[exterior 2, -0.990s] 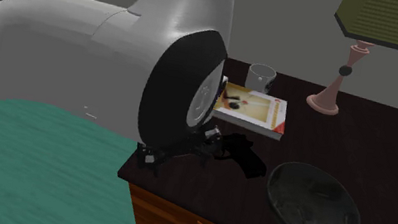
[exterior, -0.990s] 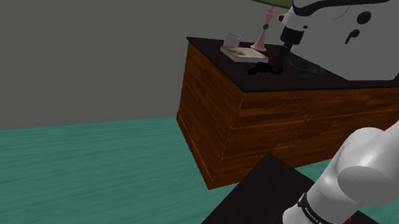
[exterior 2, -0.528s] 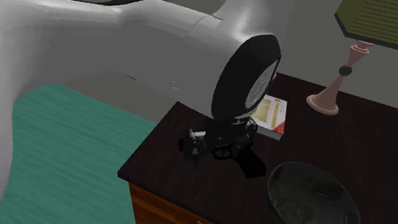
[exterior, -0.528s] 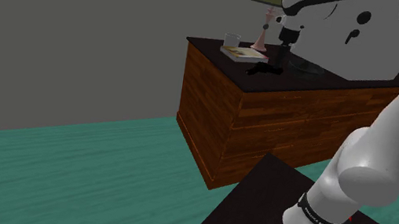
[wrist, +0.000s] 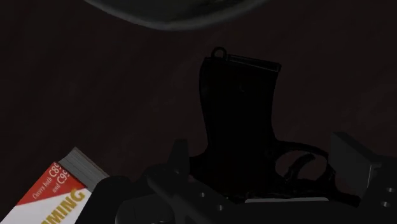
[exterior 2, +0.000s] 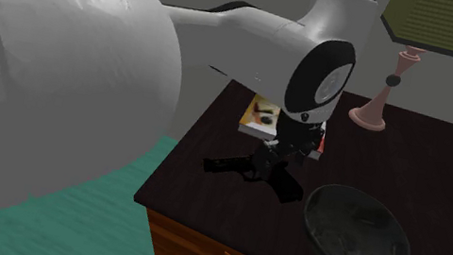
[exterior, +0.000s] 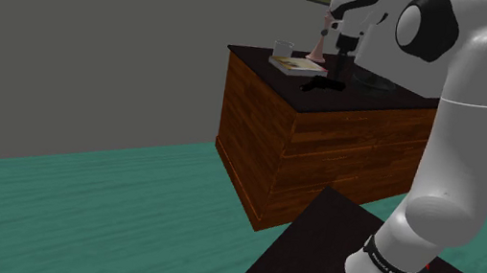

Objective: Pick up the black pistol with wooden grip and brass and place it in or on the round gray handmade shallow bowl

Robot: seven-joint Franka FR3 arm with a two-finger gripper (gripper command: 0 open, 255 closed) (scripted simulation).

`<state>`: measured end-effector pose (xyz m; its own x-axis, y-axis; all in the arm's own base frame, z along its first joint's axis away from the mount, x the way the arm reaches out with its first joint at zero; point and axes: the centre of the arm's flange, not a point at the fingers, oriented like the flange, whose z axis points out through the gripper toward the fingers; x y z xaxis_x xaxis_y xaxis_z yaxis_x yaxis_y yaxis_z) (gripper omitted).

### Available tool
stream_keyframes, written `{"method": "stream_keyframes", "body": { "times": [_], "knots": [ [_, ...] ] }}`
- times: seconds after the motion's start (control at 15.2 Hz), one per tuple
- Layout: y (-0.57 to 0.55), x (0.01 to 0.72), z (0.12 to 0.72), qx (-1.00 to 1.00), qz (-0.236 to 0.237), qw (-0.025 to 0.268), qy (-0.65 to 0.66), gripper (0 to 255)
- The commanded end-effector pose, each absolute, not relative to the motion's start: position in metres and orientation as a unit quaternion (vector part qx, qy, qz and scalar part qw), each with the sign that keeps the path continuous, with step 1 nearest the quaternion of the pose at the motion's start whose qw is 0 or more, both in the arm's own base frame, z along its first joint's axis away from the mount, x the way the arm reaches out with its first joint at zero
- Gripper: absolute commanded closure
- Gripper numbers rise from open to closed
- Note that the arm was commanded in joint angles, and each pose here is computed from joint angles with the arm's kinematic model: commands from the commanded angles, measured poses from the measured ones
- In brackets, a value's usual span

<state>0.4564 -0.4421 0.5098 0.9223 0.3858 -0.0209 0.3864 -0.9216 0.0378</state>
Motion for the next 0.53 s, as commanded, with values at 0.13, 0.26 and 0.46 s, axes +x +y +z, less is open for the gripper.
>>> {"method": "stream_keyframes", "body": {
  "times": [0.13, 0.26, 0.46],
  "knots": [
    [-0.448, 0.459, 0.49, 0.979, -0.007, 0.021, 0.201, 0],
    [-0.449, 0.458, 0.479, 0.979, -0.007, 0.021, 0.201, 0],
    [-0.449, 0.458, 0.471, 0.979, -0.007, 0.021, 0.201, 0]
  ]
}}
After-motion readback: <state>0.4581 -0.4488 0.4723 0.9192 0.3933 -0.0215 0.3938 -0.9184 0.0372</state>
